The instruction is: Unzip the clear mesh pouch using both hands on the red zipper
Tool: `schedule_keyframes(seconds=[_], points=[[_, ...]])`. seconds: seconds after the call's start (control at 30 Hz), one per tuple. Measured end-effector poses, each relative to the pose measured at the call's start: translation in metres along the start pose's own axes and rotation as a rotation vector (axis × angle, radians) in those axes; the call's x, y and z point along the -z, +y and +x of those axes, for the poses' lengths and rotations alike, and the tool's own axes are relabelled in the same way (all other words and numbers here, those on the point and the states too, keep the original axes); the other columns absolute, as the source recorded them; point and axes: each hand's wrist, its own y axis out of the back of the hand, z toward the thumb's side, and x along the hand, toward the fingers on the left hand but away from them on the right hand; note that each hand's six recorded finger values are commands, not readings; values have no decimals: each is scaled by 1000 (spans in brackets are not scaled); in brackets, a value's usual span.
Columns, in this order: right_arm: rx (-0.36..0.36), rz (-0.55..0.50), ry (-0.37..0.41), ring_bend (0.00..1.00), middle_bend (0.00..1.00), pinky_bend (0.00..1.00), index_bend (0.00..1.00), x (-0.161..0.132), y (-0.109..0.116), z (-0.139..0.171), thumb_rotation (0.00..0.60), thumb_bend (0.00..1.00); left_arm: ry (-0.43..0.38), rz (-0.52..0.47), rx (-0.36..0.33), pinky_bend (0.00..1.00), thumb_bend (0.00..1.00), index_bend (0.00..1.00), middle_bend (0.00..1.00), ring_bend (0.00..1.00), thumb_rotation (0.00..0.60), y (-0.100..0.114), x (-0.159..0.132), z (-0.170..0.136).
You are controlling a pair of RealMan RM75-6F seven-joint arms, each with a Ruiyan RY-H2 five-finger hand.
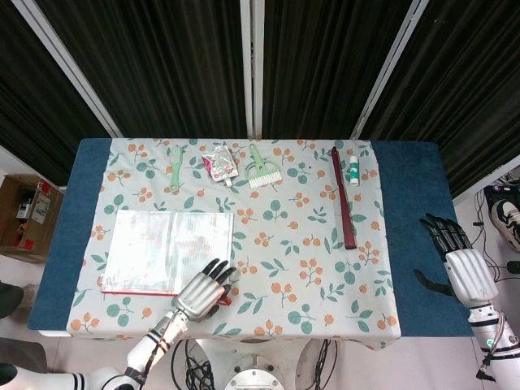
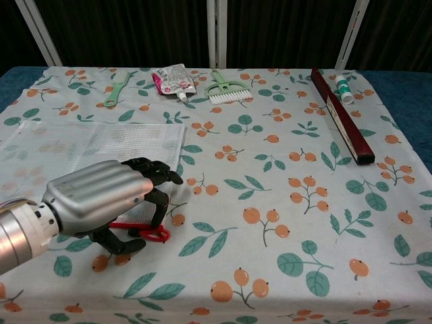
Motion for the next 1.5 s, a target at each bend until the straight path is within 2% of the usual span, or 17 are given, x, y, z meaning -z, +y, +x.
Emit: schedule_keyframes(seconds=[0.5,0.7,0.8,0.93,1.13,1.33,1.5], points=[[-1,-3,6,0,0,0,0,-1,-1,-2,600,176,13,-2,-18,88,382,561,135,25,600,-5,-1,4],[0,-5,16,0,2,0,0,-3,-1,-6,600,176,35,-15,-67,89,420,576,147,50,600,-1,1,1],[-1,-6,24,0,2,0,0,-5,-1,-8,600,177,53,-26,-104,94,439,585,172,82,600,3,4,-3],[-1,-8,38,0,3,0,0,-8,-1,-11,600,177,82,-32,-171,138,452,593,262,173,600,13,8,-12],[-3,-22,85,0,5,0,0,-20,0,-22,600,176,138,-23,-297,328,455,616,432,341,600,33,15,-30],[-31,-32,187,0,19,0,0,-47,0,-46,600,177,178,-19,-428,484,455,638,577,484,600,59,18,-52],[-84,-43,301,0,50,0,23,-85,-4,-75,600,177,188,-3,-506,548,454,649,619,545,600,77,16,-63]])
